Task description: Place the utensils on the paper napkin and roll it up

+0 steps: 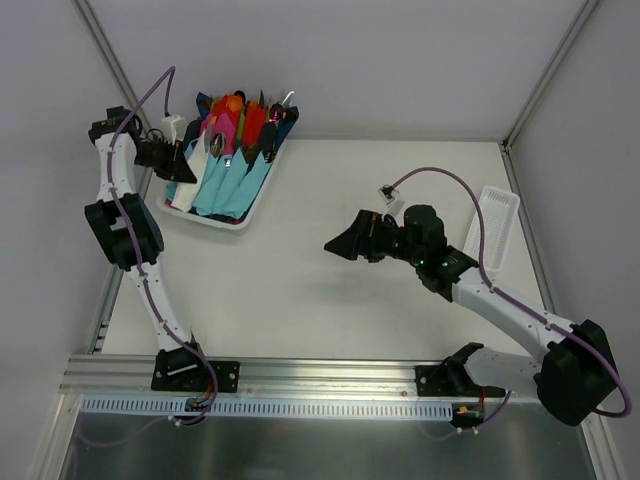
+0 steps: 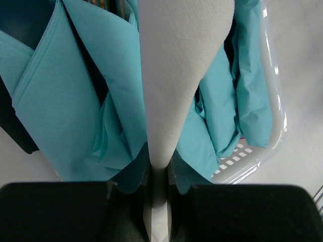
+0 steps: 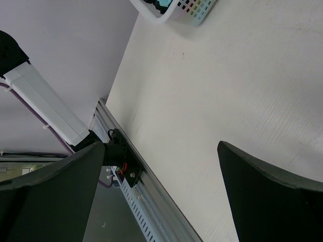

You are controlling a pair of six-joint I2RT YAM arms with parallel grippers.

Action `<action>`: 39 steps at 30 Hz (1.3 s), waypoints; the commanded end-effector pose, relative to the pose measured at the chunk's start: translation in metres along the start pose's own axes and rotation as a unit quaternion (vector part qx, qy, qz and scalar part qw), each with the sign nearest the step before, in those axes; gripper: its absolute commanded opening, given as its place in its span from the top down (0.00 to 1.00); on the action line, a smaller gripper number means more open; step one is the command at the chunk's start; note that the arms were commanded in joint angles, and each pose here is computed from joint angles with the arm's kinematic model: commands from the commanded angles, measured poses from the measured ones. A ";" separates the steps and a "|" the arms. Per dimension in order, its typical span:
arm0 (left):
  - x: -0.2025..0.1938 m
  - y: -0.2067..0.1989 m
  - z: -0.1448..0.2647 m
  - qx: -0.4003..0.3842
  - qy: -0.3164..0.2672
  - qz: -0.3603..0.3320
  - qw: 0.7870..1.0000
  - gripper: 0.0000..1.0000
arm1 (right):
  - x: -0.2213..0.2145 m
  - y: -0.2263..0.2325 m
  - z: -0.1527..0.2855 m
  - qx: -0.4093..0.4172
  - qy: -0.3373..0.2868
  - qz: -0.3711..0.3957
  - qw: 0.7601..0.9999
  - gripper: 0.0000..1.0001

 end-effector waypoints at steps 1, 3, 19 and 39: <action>0.008 0.002 -0.007 -0.026 -0.021 -0.018 0.999 1.00 | 0.005 0.003 -0.001 0.014 -0.007 0.012 1.000 0.01; 0.002 0.010 -0.018 -0.029 -0.011 -0.009 0.999 1.00 | 0.005 0.000 -0.002 0.012 -0.003 0.010 1.000 0.01; 0.001 0.047 -0.046 0.024 0.008 0.004 1.000 0.77 | 0.007 0.002 -0.005 0.018 0.002 0.004 1.000 0.01; 0.044 0.005 0.036 0.162 -0.030 -0.045 0.985 0.30 | 0.006 0.014 0.025 0.023 -0.032 0.031 0.999 0.01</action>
Point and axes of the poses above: each gripper's point midway between its finger pads, its own z axis back along the fingers, its own y axis along the line the jaws close on, x = y × z, the point moved 6 cm from there along z, back along the fingers, and after that the axes turned 2 degrees about z, right-handed, at the moved point
